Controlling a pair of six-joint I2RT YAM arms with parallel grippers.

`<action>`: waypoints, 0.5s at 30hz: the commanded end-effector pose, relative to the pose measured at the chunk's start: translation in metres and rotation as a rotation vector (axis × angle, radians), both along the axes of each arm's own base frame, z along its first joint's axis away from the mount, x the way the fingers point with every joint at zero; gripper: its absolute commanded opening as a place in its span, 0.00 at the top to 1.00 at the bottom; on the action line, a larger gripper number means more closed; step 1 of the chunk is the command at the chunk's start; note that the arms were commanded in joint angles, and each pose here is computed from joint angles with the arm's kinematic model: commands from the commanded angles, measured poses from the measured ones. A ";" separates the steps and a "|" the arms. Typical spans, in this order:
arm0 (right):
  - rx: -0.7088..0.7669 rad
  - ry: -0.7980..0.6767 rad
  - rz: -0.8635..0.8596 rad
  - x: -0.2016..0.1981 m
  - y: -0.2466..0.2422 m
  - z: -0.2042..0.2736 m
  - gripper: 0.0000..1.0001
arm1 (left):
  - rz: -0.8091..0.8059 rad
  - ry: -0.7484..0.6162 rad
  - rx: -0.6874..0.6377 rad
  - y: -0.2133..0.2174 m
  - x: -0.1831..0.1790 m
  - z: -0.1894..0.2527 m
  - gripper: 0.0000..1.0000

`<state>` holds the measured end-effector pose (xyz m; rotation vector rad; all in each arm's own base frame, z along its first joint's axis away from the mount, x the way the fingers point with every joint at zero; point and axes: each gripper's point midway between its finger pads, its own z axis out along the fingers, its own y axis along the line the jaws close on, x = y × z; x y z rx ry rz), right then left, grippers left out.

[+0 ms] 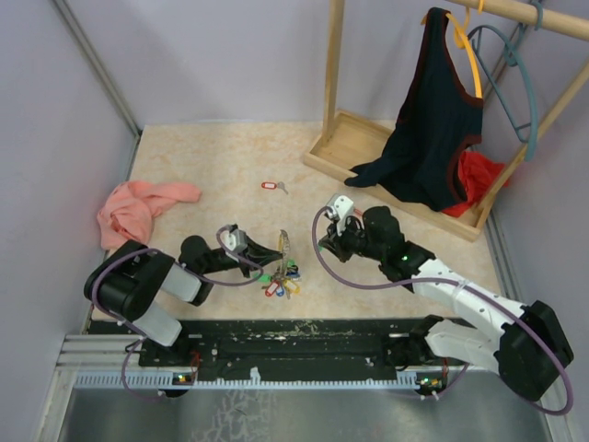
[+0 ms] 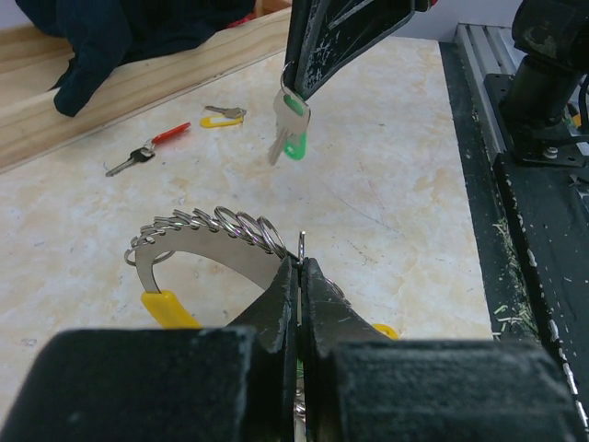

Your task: Put the keys on the keyring

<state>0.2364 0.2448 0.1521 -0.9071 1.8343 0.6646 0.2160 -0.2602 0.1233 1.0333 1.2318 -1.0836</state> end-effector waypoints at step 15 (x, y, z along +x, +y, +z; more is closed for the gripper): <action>-0.070 -0.275 0.461 -0.028 0.061 0.004 1.00 | -0.155 -0.434 -0.070 -0.005 -0.017 0.048 0.99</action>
